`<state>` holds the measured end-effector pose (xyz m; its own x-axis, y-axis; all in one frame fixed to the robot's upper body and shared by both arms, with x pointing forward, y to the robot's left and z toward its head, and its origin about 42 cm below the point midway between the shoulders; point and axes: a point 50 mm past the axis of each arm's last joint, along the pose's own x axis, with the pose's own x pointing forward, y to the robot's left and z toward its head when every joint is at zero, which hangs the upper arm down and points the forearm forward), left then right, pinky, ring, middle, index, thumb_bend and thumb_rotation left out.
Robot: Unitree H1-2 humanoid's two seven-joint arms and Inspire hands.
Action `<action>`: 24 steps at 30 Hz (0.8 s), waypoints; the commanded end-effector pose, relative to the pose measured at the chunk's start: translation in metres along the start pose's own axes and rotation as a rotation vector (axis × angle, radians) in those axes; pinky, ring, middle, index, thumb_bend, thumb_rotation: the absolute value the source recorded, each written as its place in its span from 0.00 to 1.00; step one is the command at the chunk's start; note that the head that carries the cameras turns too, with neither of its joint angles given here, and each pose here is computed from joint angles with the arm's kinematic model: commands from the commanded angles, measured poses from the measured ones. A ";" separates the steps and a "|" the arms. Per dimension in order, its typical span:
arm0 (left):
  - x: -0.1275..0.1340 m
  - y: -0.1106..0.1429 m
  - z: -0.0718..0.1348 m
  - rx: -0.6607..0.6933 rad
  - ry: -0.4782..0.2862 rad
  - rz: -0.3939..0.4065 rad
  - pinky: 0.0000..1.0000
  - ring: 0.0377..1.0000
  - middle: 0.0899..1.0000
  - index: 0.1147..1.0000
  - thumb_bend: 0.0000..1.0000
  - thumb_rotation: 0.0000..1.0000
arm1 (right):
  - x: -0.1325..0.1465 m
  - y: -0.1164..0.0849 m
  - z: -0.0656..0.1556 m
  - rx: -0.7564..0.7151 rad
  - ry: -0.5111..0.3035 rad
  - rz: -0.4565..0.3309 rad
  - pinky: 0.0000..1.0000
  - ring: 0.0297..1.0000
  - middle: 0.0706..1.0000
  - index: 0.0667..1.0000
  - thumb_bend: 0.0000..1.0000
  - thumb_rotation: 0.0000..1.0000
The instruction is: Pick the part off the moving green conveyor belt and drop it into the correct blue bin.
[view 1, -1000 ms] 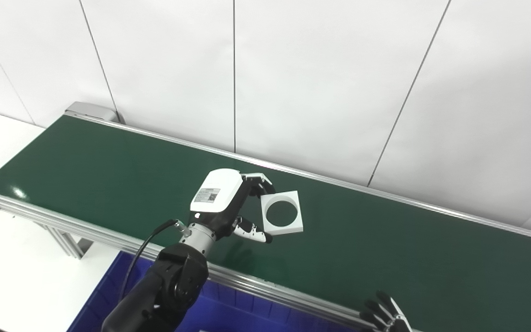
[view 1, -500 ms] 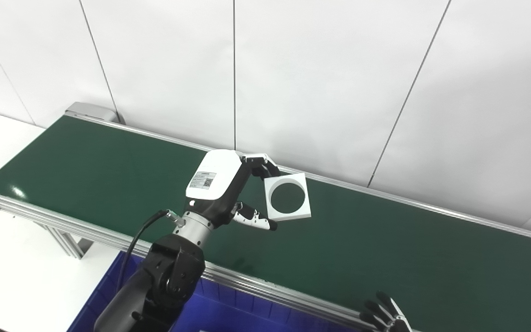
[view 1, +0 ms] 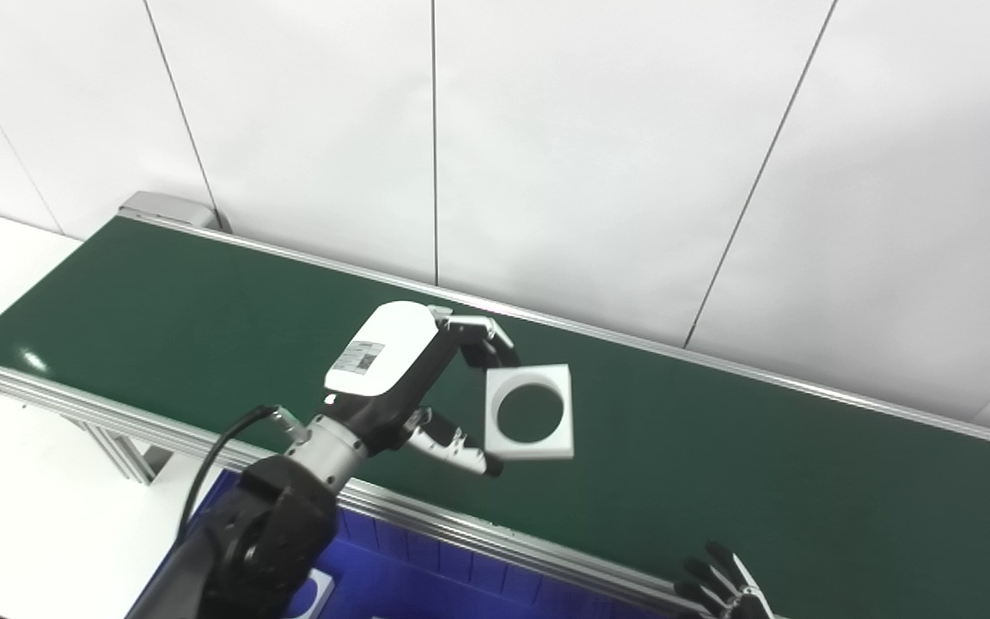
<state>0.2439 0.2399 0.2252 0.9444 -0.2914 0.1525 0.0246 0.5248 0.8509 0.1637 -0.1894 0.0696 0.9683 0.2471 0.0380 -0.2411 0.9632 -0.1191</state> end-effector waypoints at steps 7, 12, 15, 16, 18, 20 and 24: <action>-0.022 0.028 -0.004 -0.034 -0.038 -0.060 0.80 0.60 0.47 0.40 0.52 0.00 | 0.004 -0.008 0.027 0.004 -0.077 -0.001 0.67 0.78 0.83 0.90 0.47 0.61; -0.029 0.030 -0.010 -0.043 -0.026 -0.115 0.76 0.58 0.47 0.40 0.52 0.00 | 0.005 -0.015 0.033 -0.008 -0.082 -0.016 0.65 0.76 0.82 0.89 0.52 0.63; -0.032 0.029 -0.013 -0.047 -0.010 -0.136 0.76 0.58 0.47 0.40 0.52 0.00 | 0.005 -0.018 0.036 0.003 -0.082 -0.023 0.65 0.75 0.81 0.88 0.55 0.64; -0.033 0.028 -0.015 -0.047 0.000 -0.150 0.76 0.58 0.47 0.40 0.52 0.00 | 0.006 -0.019 0.037 0.008 -0.084 -0.023 0.65 0.75 0.81 0.88 0.56 0.64; -0.036 0.026 -0.019 -0.044 0.016 -0.175 0.67 0.56 0.47 0.40 0.52 0.00 | 0.006 -0.021 0.039 0.014 -0.083 -0.025 0.65 0.76 0.81 0.88 0.56 0.64; -0.038 0.025 -0.022 -0.039 0.032 -0.196 0.54 0.51 0.46 0.41 0.52 0.00 | 0.006 -0.023 0.041 0.016 -0.080 -0.028 0.66 0.76 0.82 0.88 0.56 0.64; -0.044 0.018 -0.028 -0.038 0.075 -0.251 0.56 0.51 0.45 0.41 0.52 0.00 | 0.006 -0.026 0.043 0.018 -0.080 -0.035 0.65 0.75 0.81 0.88 0.55 0.62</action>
<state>0.2123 0.2790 0.2160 0.9268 -0.3636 -0.0939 0.2791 0.4995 0.8201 0.1706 -0.2069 0.1049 0.9721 0.2202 0.0808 -0.2115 0.9718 -0.1043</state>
